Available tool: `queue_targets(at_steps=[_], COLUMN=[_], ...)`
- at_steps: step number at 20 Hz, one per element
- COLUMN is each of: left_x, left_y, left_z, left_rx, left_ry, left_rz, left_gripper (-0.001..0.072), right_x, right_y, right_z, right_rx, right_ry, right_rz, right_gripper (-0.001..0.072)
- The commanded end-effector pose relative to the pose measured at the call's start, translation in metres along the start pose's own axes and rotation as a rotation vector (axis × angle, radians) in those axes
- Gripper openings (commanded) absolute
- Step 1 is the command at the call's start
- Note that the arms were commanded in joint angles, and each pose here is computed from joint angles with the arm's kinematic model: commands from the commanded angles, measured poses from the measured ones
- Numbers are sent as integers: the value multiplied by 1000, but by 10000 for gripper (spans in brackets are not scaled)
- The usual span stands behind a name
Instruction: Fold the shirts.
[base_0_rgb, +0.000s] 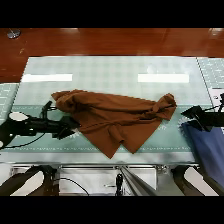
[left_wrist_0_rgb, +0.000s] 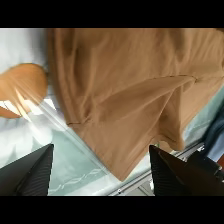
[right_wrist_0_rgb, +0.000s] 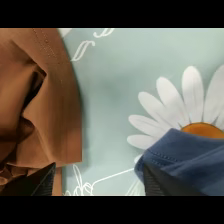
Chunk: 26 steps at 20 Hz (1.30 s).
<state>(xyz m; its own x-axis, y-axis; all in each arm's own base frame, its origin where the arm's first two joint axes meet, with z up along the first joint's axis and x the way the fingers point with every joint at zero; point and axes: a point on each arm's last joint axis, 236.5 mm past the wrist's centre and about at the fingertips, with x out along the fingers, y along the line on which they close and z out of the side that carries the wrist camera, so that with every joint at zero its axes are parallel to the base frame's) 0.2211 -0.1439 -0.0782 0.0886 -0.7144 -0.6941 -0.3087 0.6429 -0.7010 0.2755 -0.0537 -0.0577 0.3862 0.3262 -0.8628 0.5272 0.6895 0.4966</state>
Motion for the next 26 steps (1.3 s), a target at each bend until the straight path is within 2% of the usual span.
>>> queue_targets(at_steps=[1, 6, 7, 8, 9, 12, 20, 25, 26], left_x=[30, 50, 53, 55, 55, 52, 52, 53, 53], left_y=[-1, -18, -25, -31, -37, -49, -53, -54, -54], left_z=[-4, 29, 33, 34, 34, 40, 36, 33, 30], left_rx=[-7, 31, 48, 72, 89, 152, 158, 157, 157], left_ry=[-10, -189, -217, -225, -225, -237, -216, -200, -190], left_rz=[56, 66, 61, 61, 56, 45, 34, 31, 29], left_gripper=[705, 702, 660, 439, 19, 20, 20, 20, 20], right_x=[1, 4, 6, 10, 13, 24, 50, 85, 90], right_y=[3, 6, 10, 15, 19, 25, 33, 52, 56], right_z=[-1, -4, -6, -8, -9, -3, 21, 19, 18], right_rx=[-1, -17, -33, -53, -74, -55, 7, -14, -28], right_ry=[-1, 8, 18, 25, 23, 5, 73, 114, 126], right_rz=[18, 18, 19, 20, 18, 11, 54, 42, 39], right_gripper=[621, 621, 621, 621, 621, 621, 621, 619, 565])
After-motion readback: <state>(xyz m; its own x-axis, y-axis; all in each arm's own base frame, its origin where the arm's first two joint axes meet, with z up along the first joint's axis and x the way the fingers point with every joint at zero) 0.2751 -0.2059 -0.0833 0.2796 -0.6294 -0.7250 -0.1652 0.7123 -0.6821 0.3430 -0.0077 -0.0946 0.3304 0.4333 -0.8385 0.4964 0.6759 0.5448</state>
